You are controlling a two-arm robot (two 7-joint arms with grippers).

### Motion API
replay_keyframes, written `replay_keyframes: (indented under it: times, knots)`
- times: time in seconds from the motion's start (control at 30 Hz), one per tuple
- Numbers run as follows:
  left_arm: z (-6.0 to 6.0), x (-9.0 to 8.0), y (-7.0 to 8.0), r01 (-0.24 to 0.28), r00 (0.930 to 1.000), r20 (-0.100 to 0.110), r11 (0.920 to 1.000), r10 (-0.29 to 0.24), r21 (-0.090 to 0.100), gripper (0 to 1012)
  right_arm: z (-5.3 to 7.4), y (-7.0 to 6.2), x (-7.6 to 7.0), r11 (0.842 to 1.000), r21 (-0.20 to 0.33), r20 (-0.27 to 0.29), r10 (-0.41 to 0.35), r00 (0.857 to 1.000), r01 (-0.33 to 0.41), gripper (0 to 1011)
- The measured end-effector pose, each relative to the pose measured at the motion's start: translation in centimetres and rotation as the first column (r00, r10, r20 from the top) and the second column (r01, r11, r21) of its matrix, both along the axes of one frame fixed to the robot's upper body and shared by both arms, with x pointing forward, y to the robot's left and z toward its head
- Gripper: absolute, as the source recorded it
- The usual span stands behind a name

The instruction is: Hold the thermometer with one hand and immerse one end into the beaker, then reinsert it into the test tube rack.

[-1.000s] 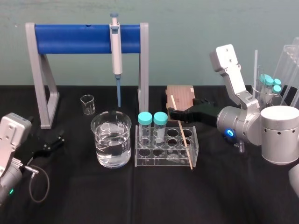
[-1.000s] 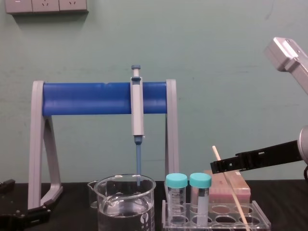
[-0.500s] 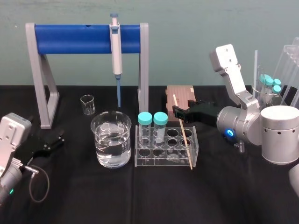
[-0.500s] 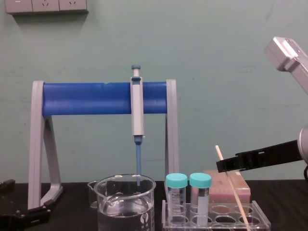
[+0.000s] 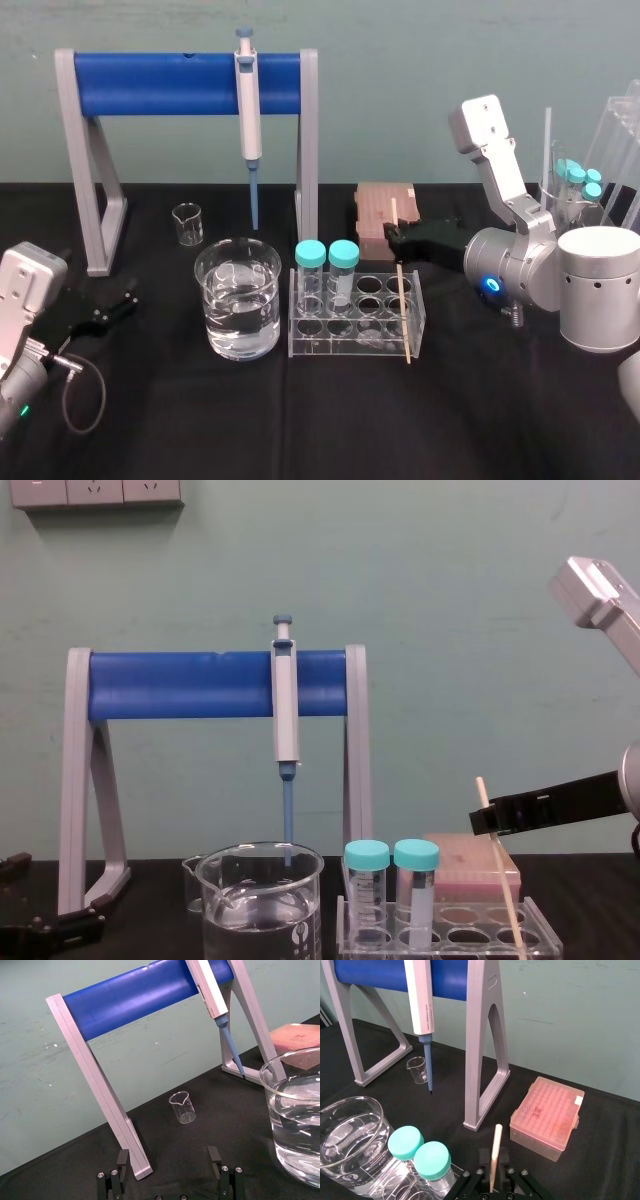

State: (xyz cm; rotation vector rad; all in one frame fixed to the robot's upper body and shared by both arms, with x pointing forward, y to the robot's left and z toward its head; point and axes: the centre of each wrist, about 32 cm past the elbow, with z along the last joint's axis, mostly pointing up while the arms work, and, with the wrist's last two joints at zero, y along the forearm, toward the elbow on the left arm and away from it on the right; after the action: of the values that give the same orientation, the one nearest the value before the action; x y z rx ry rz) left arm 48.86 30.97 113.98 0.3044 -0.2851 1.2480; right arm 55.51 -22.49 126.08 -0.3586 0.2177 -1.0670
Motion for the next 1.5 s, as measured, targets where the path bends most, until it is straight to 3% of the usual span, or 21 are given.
replay_keyframes:
  times: [0.13,0.47,0.87,1.17,1.5]
  knots:
    - [0.0,0.0,0.0,0.0,1.0,0.0,1.0,0.0,0.0,1004,0.0,0.0,0.0,1.0,0.0,0.0,0.0,1.0,0.0,56]
    - [0.0,0.0,0.0,0.0,1.0,0.0,1.0,0.0,0.0,1004,0.0,-0.2,-0.2,1.0,0.005,0.005,0.0,1.0,0.0,55]
    - [0.0,0.0,0.0,0.0,1.0,0.0,1.0,0.0,0.0,1004,0.2,-0.7,-0.6,0.998,0.065,-0.002,0.02,1.0,-0.02,55]
    - [0.0,0.0,0.0,0.0,1.0,0.0,1.0,0.0,0.0,1004,0.2,-0.8,-0.5,0.997,0.077,-0.016,0.025,1.0,-0.023,55]
    - [0.0,0.0,0.0,0.0,1.0,0.0,1.0,0.0,0.0,1004,0.4,-1.1,-0.7,0.995,0.103,0.008,0.007,1.0,-0.008,55]
